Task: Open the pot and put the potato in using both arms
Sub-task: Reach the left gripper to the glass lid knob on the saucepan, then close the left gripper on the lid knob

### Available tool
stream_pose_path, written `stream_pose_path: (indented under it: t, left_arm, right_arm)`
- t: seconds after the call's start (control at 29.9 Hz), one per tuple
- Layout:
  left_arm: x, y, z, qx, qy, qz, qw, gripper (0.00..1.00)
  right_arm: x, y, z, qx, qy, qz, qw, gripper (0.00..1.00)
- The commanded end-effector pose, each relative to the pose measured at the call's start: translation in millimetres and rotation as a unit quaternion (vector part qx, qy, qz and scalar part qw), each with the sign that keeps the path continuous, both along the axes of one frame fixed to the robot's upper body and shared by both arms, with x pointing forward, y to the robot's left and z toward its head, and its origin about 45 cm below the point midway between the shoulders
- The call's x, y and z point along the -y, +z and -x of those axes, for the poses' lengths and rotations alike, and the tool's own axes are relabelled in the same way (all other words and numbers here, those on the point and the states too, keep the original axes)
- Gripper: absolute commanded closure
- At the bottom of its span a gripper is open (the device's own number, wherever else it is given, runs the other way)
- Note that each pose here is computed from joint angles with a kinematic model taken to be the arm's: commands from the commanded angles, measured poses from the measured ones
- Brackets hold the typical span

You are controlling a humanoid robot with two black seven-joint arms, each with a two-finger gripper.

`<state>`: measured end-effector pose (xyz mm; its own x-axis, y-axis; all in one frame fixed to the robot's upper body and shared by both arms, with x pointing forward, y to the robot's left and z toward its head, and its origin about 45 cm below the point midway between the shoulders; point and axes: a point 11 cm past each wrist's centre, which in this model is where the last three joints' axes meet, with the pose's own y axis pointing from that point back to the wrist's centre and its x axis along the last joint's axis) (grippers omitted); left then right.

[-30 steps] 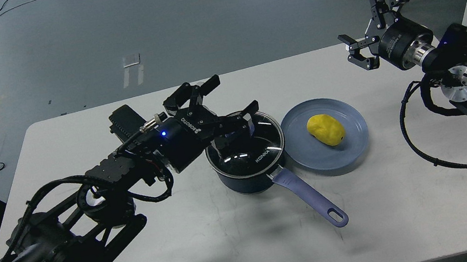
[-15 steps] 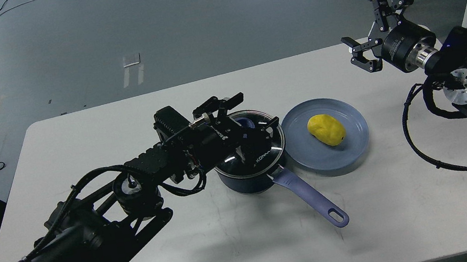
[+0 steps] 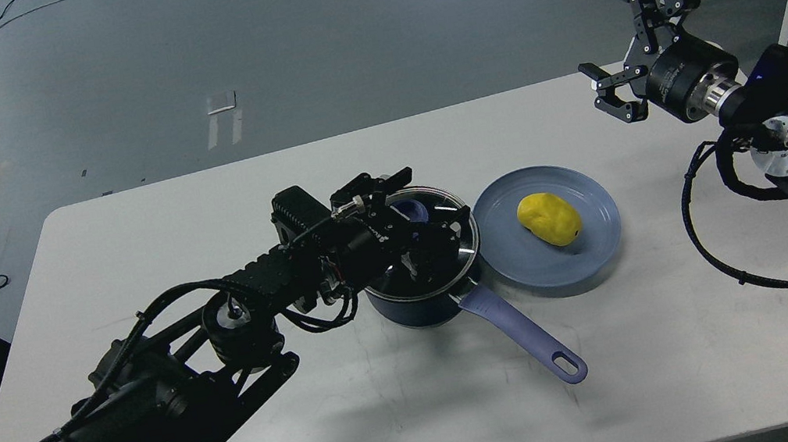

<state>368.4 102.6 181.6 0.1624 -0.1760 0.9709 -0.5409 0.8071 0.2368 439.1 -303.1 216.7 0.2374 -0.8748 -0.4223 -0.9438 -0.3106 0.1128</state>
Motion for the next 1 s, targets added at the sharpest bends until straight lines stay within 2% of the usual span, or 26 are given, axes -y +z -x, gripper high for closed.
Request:
stream_pose_path:
  t: [0.0,0.74,0.77,0.8,0.97]
  left_arm:
    - [-2.5,-2.3,0.9,0.0,0.002,0.001,1.0,0.01]
    - [-12.6,-18.2,6.8,-0.017,0.012,-0.008,1.0,0.03]
    - [-13.6,-19.0,6.4,-0.017,0.014,-0.008,1.0,0.04]
    - [-15.7,-21.0,5.7,-0.019,0.017,-0.01,1.0,0.11]
    - [-17.6,-22.5,4.6,-0.02,0.02,-0.013,1.0,0.14]
  right_arm:
    - [-0.9,-0.7,0.2,-0.001,0.001,0.0,1.0,0.0]
    - [1.0,-2.8,0.8,-0.004,-0.001,0.003,1.0,0.0]
    - [1.0,-2.7,0.7,-0.003,-0.001,0.003,1.0,0.0]
    - [1.0,-2.7,0.7,-0.003,-0.001,0.003,1.0,0.0]
    - [1.2,-3.4,0.9,-0.004,-0.001,0.004,1.0,0.0]
